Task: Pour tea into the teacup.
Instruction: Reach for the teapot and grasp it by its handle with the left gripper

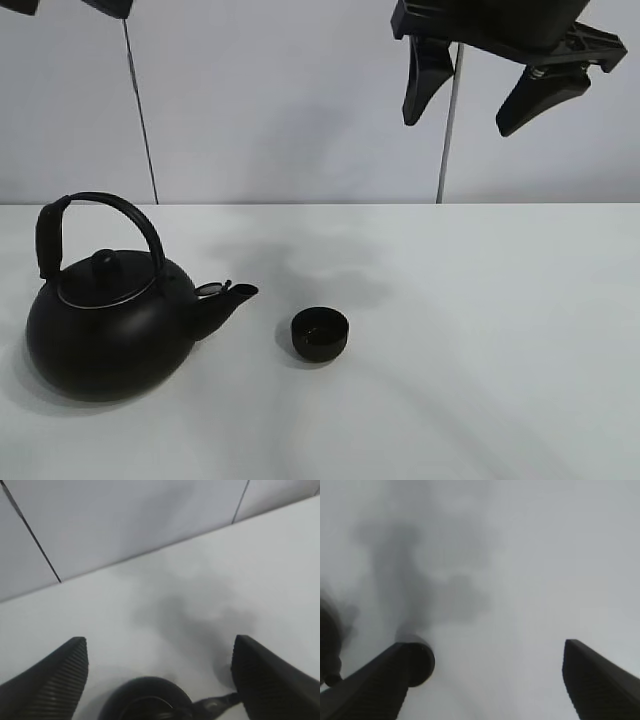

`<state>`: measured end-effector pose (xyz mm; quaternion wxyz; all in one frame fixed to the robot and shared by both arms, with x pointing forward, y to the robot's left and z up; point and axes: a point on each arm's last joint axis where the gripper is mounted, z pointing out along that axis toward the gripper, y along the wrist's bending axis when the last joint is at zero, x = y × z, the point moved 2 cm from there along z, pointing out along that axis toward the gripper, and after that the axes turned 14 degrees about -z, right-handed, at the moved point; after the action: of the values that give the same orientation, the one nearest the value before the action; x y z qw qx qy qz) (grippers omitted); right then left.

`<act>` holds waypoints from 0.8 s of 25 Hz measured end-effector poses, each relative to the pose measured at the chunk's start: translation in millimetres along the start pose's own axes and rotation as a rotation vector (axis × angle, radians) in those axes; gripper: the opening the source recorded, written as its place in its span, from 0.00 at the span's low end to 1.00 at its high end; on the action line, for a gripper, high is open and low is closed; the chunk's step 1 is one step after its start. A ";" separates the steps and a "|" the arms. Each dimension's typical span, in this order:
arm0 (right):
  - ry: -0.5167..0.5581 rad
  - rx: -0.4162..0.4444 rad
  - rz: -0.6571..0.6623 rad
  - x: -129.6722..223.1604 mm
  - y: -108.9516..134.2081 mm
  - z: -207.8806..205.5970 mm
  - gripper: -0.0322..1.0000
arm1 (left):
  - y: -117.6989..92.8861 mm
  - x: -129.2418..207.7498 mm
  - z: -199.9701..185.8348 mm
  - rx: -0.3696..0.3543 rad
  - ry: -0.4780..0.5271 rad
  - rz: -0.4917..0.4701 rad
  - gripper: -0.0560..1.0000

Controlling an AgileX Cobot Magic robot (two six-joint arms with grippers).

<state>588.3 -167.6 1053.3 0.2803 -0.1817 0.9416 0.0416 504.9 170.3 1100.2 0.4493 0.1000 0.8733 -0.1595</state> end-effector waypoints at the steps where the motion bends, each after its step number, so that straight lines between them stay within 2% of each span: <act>1: -0.022 0.000 0.000 -2.5 0.0 0.0 0.59 | 2.6 7.1 -5.5 0.004 -0.056 0.024 0.59; 5: -0.114 0.001 0.000 -12.6 -0.1 -0.7 0.59 | 9.7 41.1 -17.7 0.040 -0.247 0.144 0.59; 8: -0.171 0.002 0.000 -18.9 -0.2 -1.6 0.59 | 23.0 68.3 -15.9 0.040 -0.315 0.176 0.59; 13: -0.229 0.002 0.000 -25.2 -0.3 -2.9 0.59 | 51.9 116.3 -9.8 -0.024 -0.284 0.166 0.59; 20: -0.238 0.002 0.000 -26.1 -0.3 -3.1 0.59 | 61.6 150.3 5.7 -0.011 -0.284 0.142 0.59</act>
<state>607.1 -160.1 1070.1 0.3902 -0.1752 0.9018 0.0617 442.2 230.2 962.6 0.5789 0.1355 0.7926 -0.1351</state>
